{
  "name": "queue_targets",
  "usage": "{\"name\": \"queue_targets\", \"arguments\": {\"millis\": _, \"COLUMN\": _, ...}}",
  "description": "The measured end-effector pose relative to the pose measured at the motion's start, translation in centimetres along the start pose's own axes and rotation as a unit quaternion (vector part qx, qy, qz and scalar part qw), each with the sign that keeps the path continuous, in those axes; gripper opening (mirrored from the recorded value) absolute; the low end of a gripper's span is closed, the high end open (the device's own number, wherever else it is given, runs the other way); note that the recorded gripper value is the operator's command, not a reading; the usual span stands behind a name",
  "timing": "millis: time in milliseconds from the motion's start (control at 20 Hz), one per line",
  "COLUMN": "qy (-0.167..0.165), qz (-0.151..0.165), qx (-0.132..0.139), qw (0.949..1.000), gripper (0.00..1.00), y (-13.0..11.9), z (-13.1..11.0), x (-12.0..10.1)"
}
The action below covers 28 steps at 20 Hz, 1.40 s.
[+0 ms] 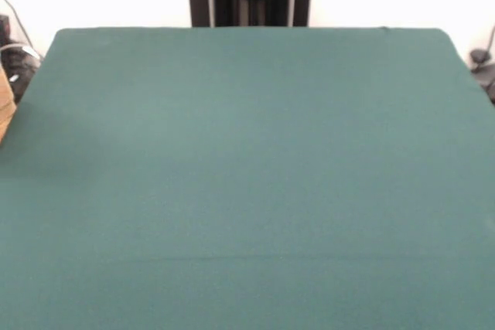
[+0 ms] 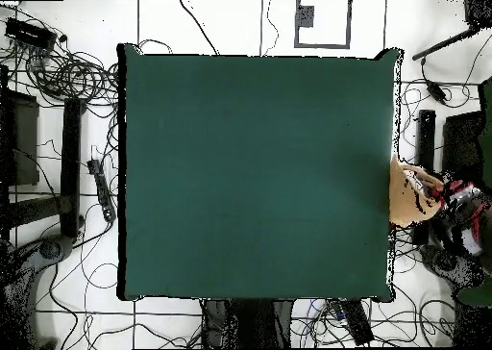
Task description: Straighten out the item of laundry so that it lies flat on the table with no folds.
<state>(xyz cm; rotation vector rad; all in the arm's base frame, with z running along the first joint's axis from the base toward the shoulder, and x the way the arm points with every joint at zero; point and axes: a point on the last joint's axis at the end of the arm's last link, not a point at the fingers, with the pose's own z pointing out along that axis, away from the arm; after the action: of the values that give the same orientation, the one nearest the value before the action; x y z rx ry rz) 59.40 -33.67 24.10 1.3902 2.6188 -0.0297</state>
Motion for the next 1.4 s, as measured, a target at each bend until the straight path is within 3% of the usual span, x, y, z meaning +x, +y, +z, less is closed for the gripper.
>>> {"name": "queue_targets", "arguments": {"millis": 950, "qy": 0.008, "qz": -0.074, "qx": -0.001, "qw": 0.9972, "gripper": 0.0, "y": 10.3, "z": -1.7, "x": 5.6}}
{"name": "queue_targets", "arguments": {"millis": 1400, "qy": 0.011, "qz": -0.086, "qx": -0.01, "qw": 0.9962, "gripper": 0.0, "y": 15.3, "z": -2.0, "x": 8.6}}
